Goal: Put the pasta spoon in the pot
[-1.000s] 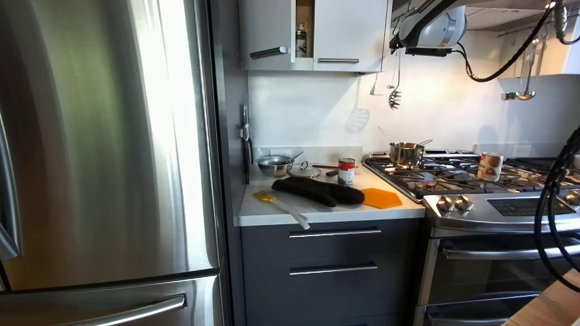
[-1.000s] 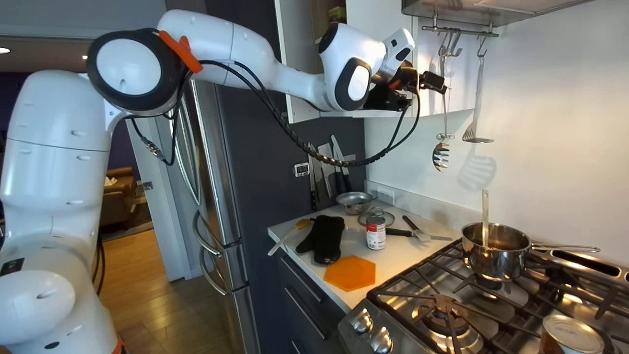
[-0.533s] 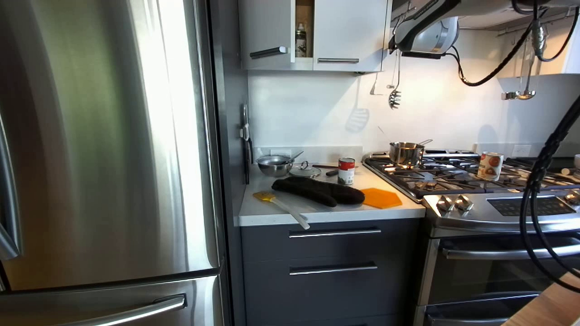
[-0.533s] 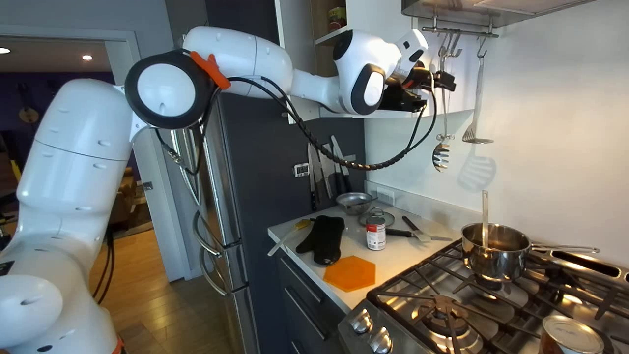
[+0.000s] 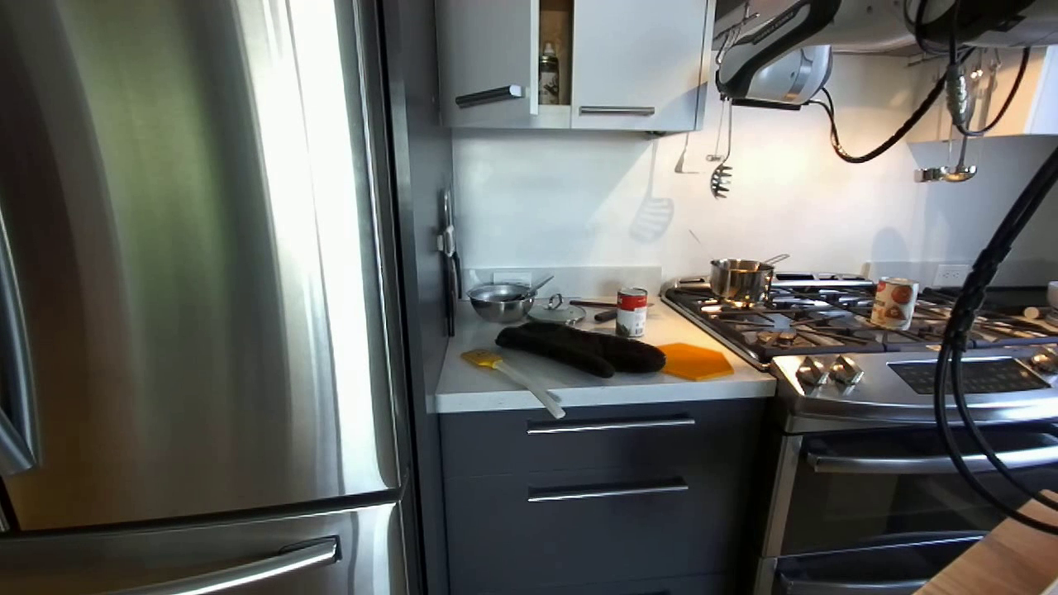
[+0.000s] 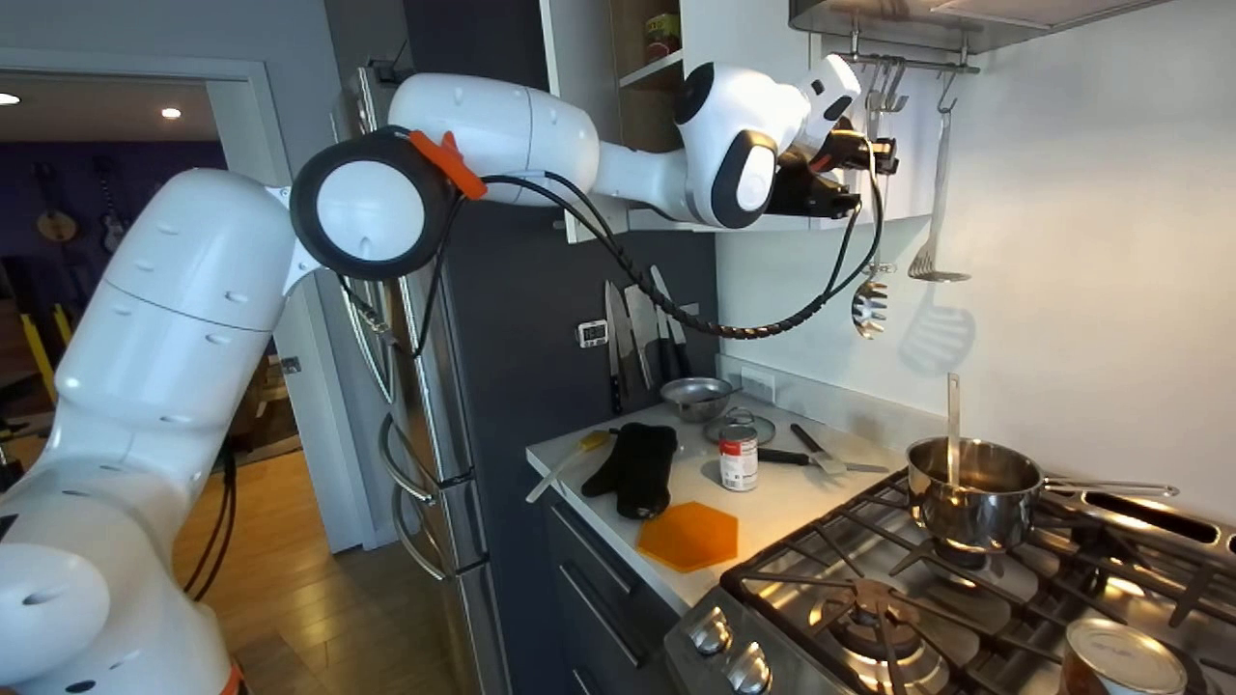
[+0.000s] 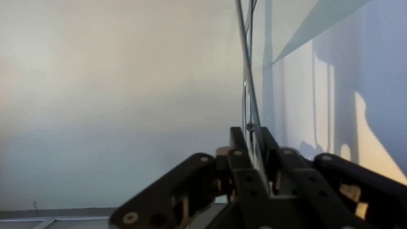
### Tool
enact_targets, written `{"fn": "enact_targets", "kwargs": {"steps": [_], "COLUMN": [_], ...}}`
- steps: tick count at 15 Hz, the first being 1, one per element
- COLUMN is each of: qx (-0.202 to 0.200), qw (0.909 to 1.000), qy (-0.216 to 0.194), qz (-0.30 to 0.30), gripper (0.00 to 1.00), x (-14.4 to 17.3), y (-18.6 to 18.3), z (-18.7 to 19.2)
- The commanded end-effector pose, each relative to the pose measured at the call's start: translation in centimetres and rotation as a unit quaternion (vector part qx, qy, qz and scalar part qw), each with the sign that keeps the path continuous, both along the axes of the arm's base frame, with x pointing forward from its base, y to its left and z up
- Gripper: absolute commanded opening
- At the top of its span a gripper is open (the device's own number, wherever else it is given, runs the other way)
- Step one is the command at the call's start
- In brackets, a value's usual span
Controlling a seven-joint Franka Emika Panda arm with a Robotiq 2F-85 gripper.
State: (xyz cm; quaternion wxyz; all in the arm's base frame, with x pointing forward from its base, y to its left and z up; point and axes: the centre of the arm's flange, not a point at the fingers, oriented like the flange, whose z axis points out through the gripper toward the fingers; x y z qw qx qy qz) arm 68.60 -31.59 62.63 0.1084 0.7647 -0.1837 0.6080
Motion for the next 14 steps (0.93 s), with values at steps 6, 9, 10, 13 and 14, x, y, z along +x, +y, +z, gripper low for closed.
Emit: {"fn": "enact_targets", "kwargs": {"steps": [6,9,10,13,14], "qx": [-0.019,-0.019,-0.017,-0.02,-0.019], "qw": [0.9998,0.9997,0.9996,0.9993,0.9991], "qy": [0.005,0.018,0.022,0.032,0.036], "qz": [0.005,0.006,0.005,0.007,0.01], "gripper": [0.45,0.47,0.48,0.57,0.57], "x": [0.8,0.5,0.3,0.0,-0.2], "y": [-1.0,-0.9,-0.8,-0.6,-0.5], "z": [0.0,-0.1,-0.1,0.0,0.1]}}
